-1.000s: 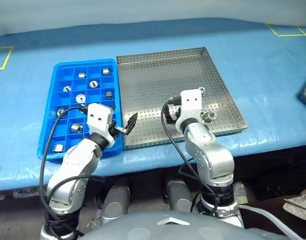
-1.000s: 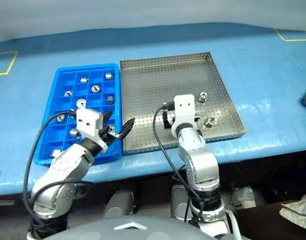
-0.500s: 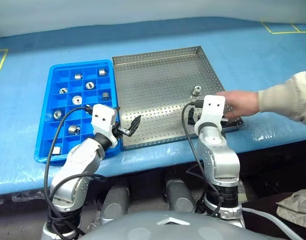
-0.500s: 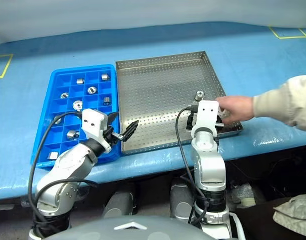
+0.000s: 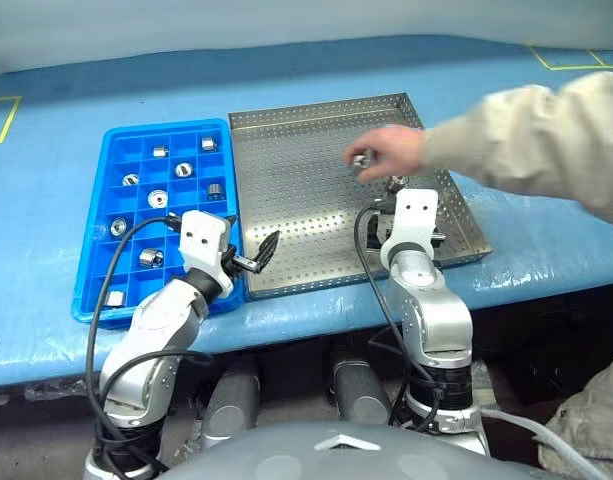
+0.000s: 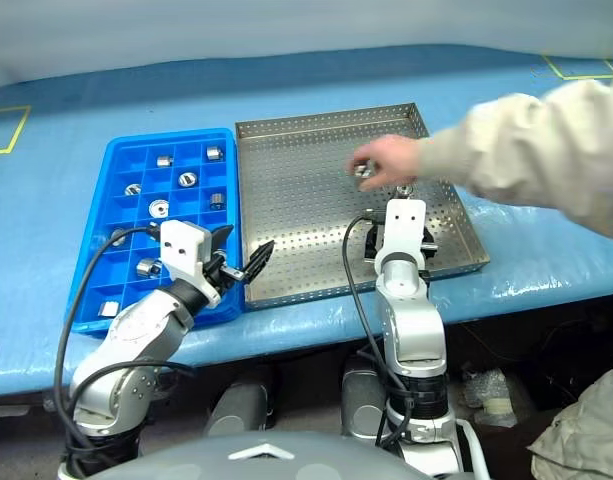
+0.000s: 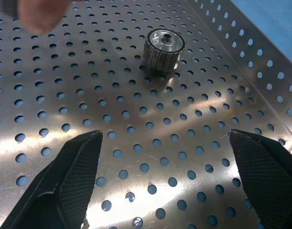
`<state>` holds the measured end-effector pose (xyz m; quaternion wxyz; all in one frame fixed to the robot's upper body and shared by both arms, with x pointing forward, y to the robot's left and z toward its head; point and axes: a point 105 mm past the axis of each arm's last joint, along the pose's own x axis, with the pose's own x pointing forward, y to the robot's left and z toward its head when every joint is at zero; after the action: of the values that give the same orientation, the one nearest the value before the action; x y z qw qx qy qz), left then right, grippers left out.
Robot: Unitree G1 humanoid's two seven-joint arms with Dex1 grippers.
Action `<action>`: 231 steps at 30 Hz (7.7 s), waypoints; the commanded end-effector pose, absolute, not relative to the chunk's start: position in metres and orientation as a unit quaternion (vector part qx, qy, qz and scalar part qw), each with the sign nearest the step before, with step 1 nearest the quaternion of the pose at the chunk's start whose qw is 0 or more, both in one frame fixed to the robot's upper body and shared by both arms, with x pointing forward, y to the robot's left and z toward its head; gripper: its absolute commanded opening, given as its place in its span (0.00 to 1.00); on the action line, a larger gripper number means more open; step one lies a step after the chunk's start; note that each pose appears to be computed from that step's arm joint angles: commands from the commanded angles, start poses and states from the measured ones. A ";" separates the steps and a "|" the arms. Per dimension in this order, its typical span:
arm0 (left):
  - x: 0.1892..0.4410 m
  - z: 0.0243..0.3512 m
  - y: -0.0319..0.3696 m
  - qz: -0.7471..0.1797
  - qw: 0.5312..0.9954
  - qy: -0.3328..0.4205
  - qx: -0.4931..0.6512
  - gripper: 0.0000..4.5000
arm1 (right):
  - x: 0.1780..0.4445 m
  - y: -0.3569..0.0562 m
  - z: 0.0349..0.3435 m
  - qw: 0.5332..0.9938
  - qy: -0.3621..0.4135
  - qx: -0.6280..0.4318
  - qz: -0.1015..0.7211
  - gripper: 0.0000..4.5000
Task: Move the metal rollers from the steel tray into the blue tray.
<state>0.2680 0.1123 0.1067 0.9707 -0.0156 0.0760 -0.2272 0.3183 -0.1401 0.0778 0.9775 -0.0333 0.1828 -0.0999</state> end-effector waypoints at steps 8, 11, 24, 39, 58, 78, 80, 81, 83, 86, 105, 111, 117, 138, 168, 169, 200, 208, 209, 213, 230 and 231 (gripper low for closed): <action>0.268 0.124 0.118 -0.218 0.975 0.037 -0.007 1.00 | 0.327 -0.095 0.091 0.987 0.158 0.002 -0.022 0.99; 0.268 0.125 0.119 -0.215 0.976 0.034 -0.008 1.00 | 0.332 -0.082 0.096 0.989 0.150 0.008 0.005 0.99; 0.264 0.127 0.124 -0.193 0.981 0.029 -0.010 1.00 | 0.388 -0.041 0.122 0.995 0.093 0.004 0.045 0.99; 0.262 0.126 0.126 -0.183 0.983 0.028 -0.016 1.00 | 0.411 -0.059 0.061 0.985 0.175 -0.012 -0.010 0.91; 0.246 0.125 0.185 0.003 1.000 0.004 -0.022 1.00 | 0.346 0.076 0.168 0.939 0.044 -0.018 0.341 0.38; 0.205 0.122 0.208 0.109 0.994 0.008 -0.020 1.00 | 0.342 0.150 0.134 0.887 0.083 -0.056 0.451 0.54; 0.208 0.122 0.206 0.101 0.995 0.007 -0.023 1.00 | 0.346 0.144 0.131 0.891 0.092 -0.049 0.443 0.67; 0.209 0.122 0.204 0.097 0.995 0.008 -0.025 1.00 | 0.347 0.141 0.133 0.893 0.092 -0.042 0.440 0.73; 0.214 0.121 0.201 0.085 0.996 0.009 -0.025 1.00 | 0.349 0.131 0.137 0.897 0.085 -0.031 0.432 0.88; 0.222 0.121 0.196 0.065 0.997 0.008 -0.027 1.00 | 0.355 0.107 0.142 0.915 0.076 -0.018 0.396 0.88; 0.270 0.120 0.155 -0.077 0.996 0.013 -0.033 1.00 | 0.384 -0.116 0.123 0.972 0.072 0.080 -0.209 0.88; 0.273 0.121 0.151 -0.087 0.995 0.011 -0.035 1.00 | 0.403 -0.136 0.119 0.951 0.074 0.066 -0.292 0.88; 0.267 0.120 0.148 -0.095 0.995 0.013 -0.037 1.00 | 0.427 -0.141 0.108 0.948 0.094 0.070 -0.296 0.88; 0.254 0.117 0.145 -0.107 0.993 0.019 -0.039 1.00 | 0.427 -0.179 0.072 0.915 0.151 0.064 -0.369 0.48; 0.161 0.120 0.209 0.043 0.998 -0.004 0.036 1.00 | 0.285 0.104 0.109 0.816 0.125 -0.151 0.543 0.38; 0.161 0.119 0.209 0.043 0.998 -0.004 0.035 1.00 | 0.282 0.103 0.105 0.812 0.129 -0.159 0.546 0.38; 0.252 0.128 0.095 -0.300 0.954 -0.020 -0.008 1.00 | 0.408 -0.098 0.125 0.987 0.040 0.051 -0.150 0.99; 0.243 0.124 0.076 -0.323 0.945 -0.016 -0.040 1.00 | 0.439 -0.106 0.102 0.979 0.094 0.063 -0.168 0.99; 0.242 0.125 0.076 -0.321 0.946 -0.017 -0.044 1.00 | 0.441 -0.112 0.098 0.975 0.105 0.070 -0.185 0.99; 0.240 0.123 0.077 -0.312 0.949 -0.016 -0.052 1.00 | 0.441 -0.131 0.083 0.961 0.138 0.068 -0.231 0.95; 0.235 0.127 0.109 -0.232 0.971 -0.034 -0.051 1.00 | 0.419 -0.025 0.091 0.988 0.117 0.079 0.056 0.38; 0.233 0.128 0.112 -0.225 0.972 -0.037 -0.057 1.00 | 0.410 -0.007 0.097 0.985 0.111 0.078 0.107 0.38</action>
<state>0.2357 0.1084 0.1077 0.9712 -0.0522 0.0057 -0.2323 0.4236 -0.0628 0.0709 0.9887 0.0540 0.1397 0.0011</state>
